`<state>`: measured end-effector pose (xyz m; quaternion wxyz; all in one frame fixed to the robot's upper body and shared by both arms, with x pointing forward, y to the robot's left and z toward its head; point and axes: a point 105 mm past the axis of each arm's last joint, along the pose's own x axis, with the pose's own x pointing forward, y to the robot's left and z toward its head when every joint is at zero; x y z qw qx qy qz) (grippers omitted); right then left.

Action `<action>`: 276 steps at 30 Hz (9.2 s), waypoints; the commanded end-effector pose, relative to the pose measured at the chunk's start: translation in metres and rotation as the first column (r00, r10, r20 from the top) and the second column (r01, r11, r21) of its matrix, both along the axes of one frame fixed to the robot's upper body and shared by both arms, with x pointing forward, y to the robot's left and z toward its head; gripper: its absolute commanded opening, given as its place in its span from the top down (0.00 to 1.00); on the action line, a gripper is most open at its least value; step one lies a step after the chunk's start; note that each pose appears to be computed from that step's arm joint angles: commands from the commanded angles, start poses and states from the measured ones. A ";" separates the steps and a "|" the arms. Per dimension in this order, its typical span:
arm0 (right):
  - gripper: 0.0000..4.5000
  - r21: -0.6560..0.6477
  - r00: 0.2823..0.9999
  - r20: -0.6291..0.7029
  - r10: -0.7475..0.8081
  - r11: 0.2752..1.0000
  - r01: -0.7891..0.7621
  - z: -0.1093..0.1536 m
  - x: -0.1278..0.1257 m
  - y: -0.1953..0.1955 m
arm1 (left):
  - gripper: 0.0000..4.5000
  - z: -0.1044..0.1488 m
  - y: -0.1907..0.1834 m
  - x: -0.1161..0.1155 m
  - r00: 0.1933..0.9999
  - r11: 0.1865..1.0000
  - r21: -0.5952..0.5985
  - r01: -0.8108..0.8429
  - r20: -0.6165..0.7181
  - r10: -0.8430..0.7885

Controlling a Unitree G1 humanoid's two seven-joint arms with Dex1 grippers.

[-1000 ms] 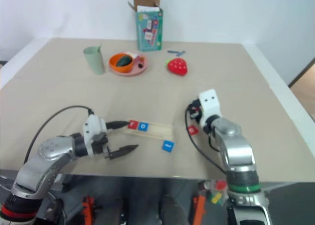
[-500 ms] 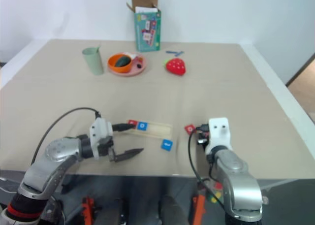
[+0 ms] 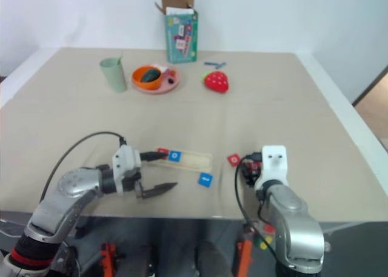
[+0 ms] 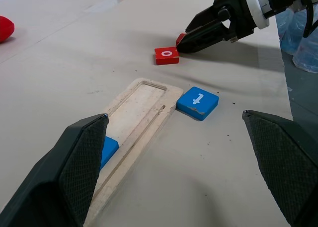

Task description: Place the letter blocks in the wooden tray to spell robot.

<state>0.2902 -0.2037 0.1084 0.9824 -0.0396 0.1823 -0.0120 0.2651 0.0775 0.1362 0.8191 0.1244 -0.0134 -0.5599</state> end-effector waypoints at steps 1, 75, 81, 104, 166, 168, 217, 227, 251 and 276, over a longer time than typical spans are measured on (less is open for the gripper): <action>0.01 -0.049 0.994 0.084 0.069 0.997 -0.065 0.036 0.005 -0.008 | 0.00 0.009 -0.004 -0.004 0.998 0.999 0.004 0.037 0.050 -0.037; 0.74 -0.229 0.248 -0.181 0.952 0.205 -0.952 0.043 0.057 0.128 | 0.00 -0.002 0.051 0.011 0.957 0.955 -0.071 -0.287 0.015 0.289; 0.74 -0.193 0.232 -0.190 0.954 0.195 -0.962 0.042 0.050 0.132 | 0.00 0.000 0.051 0.012 0.956 0.953 -0.082 -0.291 0.018 0.294; 0.74 -0.187 0.235 -0.213 0.948 0.197 -0.962 0.024 0.048 0.141 | 0.00 0.005 0.039 0.010 0.971 0.966 -0.108 -0.236 0.001 0.238; 0.74 -0.149 0.214 -0.223 0.951 0.184 -0.972 0.010 0.055 0.154 | 0.00 -0.002 0.034 0.009 0.969 0.964 -0.102 -0.247 -0.010 0.247; 0.45 -0.146 0.218 -0.217 0.952 0.189 -0.971 0.011 0.056 0.154 | 0.00 -0.002 0.034 0.009 0.969 0.964 -0.099 -0.245 -0.009 0.246; 0.01 -0.237 0.168 -0.277 0.946 0.102 -0.966 0.029 0.063 0.008 | 0.00 0.000 0.009 -0.024 0.992 0.997 -0.004 0.079 -0.096 -0.079; 0.59 -0.229 0.121 -0.251 0.960 0.062 -0.971 0.020 0.068 0.019 | 0.00 -0.003 0.010 -0.026 0.994 0.999 -0.002 0.041 -0.100 -0.041; 0.74 -0.116 0.173 -0.124 0.977 0.159 -0.981 0.051 0.040 0.091 | 0.00 -0.012 0.027 -0.005 0.990 0.995 -0.020 -0.101 -0.097 0.098; 0.74 -0.136 0.159 -0.216 0.963 0.132 -0.982 0.025 0.048 0.121 | 0.00 -0.008 0.026 -0.010 0.989 0.991 -0.054 -0.119 -0.091 0.114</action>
